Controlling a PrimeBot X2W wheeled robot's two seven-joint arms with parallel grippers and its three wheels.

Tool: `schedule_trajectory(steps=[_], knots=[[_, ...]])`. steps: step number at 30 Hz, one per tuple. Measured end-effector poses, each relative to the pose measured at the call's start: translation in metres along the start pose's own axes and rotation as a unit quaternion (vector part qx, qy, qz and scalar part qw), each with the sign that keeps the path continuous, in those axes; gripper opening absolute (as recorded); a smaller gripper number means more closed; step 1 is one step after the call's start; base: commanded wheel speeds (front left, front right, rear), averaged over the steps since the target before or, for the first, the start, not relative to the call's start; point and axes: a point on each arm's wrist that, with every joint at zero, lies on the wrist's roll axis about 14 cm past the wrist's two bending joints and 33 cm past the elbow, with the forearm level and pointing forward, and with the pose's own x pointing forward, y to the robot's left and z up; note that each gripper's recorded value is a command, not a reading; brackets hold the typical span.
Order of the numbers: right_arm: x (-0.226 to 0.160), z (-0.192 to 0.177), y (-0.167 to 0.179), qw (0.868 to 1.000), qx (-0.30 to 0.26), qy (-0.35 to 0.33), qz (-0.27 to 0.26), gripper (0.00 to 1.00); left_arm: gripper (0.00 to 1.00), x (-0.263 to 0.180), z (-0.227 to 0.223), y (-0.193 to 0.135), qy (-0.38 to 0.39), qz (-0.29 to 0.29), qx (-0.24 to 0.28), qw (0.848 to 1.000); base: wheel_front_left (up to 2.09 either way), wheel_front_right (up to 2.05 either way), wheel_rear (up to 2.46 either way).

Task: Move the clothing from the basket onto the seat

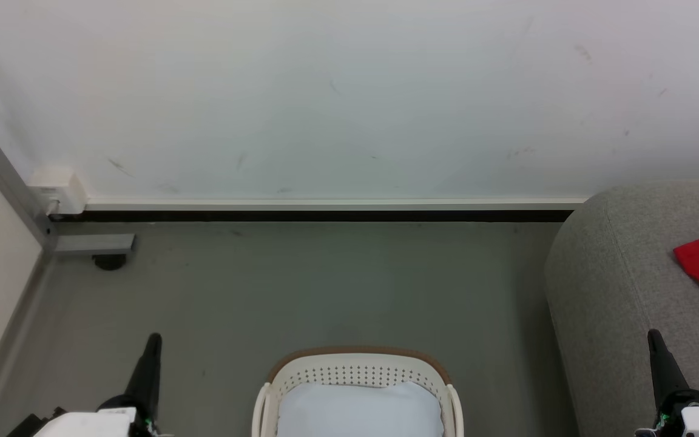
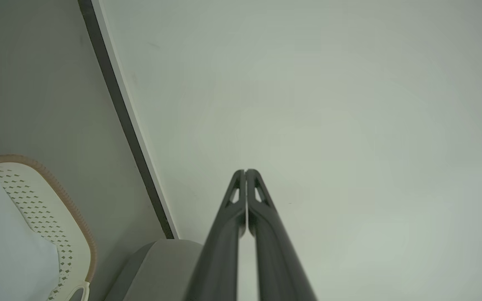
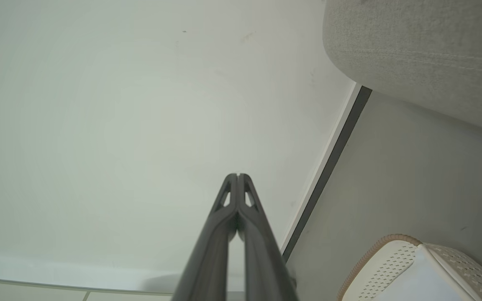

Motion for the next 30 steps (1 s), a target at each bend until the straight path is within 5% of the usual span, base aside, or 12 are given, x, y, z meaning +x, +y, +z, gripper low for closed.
schedule_trajectory(steps=[30], knots=[[0.0034,0.0011,0.0064,0.998,0.054,0.003,0.013,0.0,0.0,0.0041,0.0019,-0.0071,0.002,-0.014,-0.048,0.999,0.0,0.0,0.0]])
